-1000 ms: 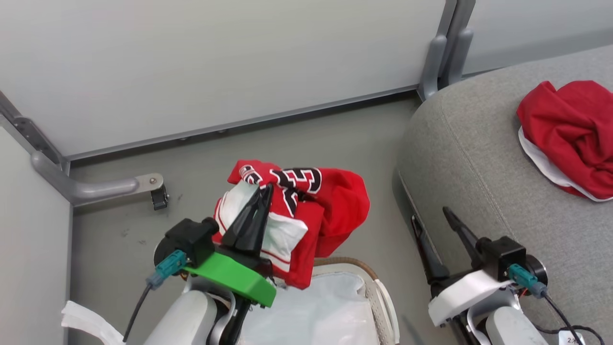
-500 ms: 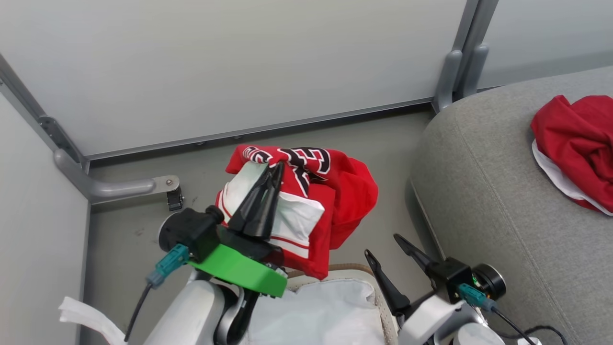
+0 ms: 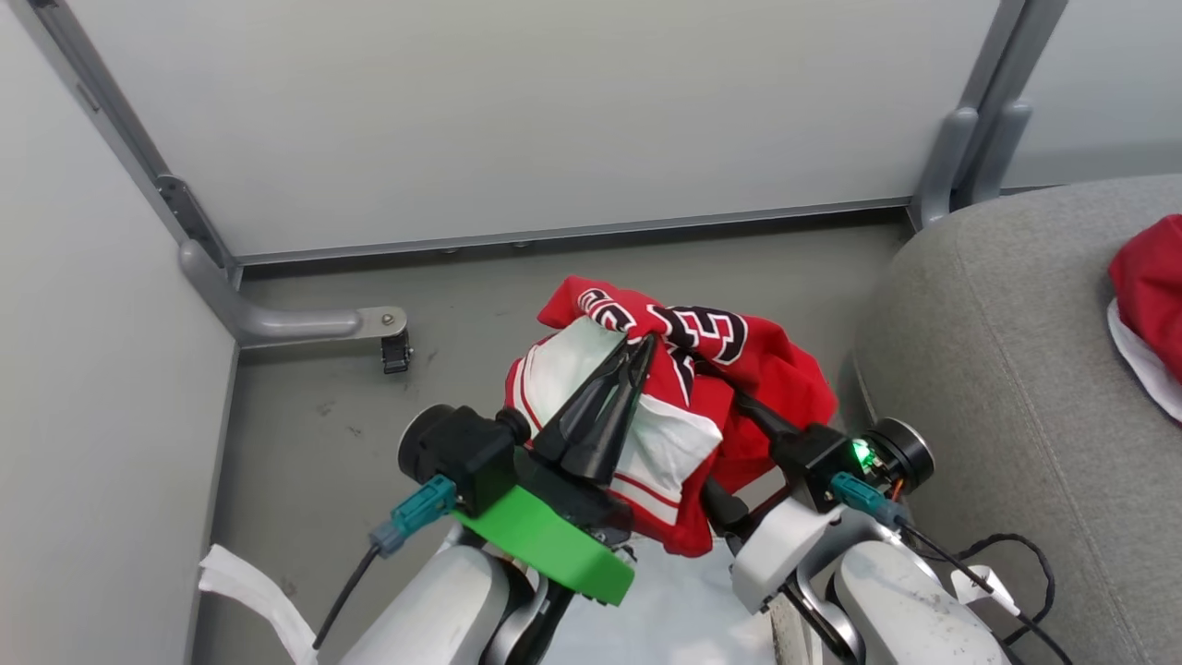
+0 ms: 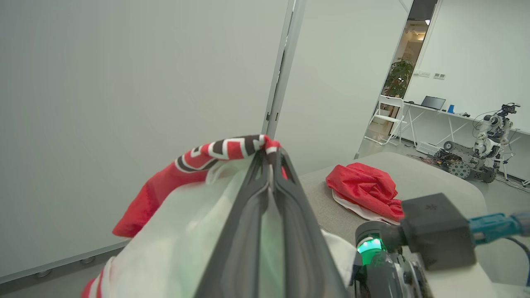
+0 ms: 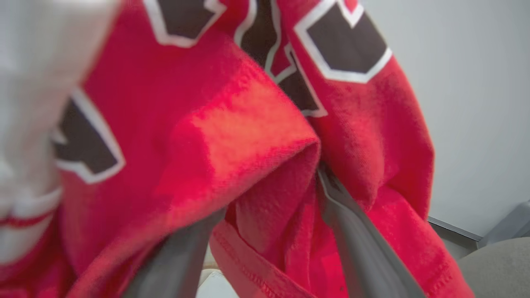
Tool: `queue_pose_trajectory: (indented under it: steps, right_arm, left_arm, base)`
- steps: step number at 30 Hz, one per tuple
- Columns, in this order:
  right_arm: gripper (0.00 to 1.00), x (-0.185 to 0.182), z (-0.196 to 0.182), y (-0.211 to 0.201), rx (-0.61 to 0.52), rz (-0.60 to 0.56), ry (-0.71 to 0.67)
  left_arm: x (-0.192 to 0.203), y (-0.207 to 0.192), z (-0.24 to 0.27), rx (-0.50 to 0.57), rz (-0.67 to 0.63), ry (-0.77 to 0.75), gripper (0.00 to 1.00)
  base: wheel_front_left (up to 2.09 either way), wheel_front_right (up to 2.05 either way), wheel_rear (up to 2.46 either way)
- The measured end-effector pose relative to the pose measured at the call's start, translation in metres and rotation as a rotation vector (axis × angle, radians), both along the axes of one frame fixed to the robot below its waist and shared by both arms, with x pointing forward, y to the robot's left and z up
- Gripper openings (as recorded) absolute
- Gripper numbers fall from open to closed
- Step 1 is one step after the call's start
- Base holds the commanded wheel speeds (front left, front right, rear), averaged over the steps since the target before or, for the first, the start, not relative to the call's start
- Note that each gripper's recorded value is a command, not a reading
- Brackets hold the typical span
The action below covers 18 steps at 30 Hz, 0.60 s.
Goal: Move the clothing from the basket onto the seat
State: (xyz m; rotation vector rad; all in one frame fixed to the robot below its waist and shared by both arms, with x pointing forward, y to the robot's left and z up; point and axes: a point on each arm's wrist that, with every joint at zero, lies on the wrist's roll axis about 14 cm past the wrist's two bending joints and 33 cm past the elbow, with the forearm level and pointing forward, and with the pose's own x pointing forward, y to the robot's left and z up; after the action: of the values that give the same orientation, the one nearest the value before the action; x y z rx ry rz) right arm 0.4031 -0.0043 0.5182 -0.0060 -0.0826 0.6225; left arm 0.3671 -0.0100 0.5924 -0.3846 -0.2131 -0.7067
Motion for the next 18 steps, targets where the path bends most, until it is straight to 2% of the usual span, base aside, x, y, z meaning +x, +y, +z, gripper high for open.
queue_pose_trajectory:
  steps: [3, 4, 5, 6, 12, 16, 17, 18]
  right_arm:
    - [1.00, 0.002, 0.001, 0.012, 0.001, 0.030, 0.000]
    - [0.76, 0.002, 0.000, 0.016, 0.001, 0.038, 0.004]
    - [0.43, 0.003, -0.002, 0.018, 0.003, 0.043, 0.013]
    - [0.00, 0.002, -0.005, 0.020, 0.005, 0.048, 0.023]
    - [0.00, 0.004, -0.008, 0.026, 0.032, 0.057, 0.052]
    - [0.00, 0.006, -0.006, 0.015, 0.077, 0.020, 0.066]
    - [0.00, 0.006, -0.005, 0.011, 0.086, 0.010, 0.065]
    - [0.00, 0.006, -0.003, 0.009, 0.098, 0.000, 0.065]
  left_arm:
    - [-0.003, 0.000, 0.000, -0.001, -0.004, 0.004, 0.00]
    - [-0.004, 0.000, 0.000, -0.002, -0.005, 0.004, 0.00]
    - [-0.004, 0.000, 0.000, 0.000, -0.005, 0.004, 0.00]
    - [-0.005, 0.000, -0.001, -0.001, -0.004, 0.006, 0.00]
    - [-0.003, 0.005, -0.004, 0.000, 0.008, 0.018, 0.00]
    - [0.004, 0.009, -0.001, -0.007, 0.027, 0.011, 0.00]
    - [0.006, 0.010, 0.000, -0.006, 0.032, 0.006, 0.44]
    - [0.007, 0.009, 0.000, -0.004, 0.030, 0.004, 1.00]
  base:
    - [0.00, 0.00, 0.00]
    - [0.00, 0.00, 0.00]
    - [0.00, 0.00, 0.00]
    - [0.00, 0.00, 0.00]
    - [0.00, 0.00, 0.00]
    - [0.00, 0.00, 0.00]
    - [0.00, 0.00, 0.00]
    - [0.00, 0.00, 0.00]
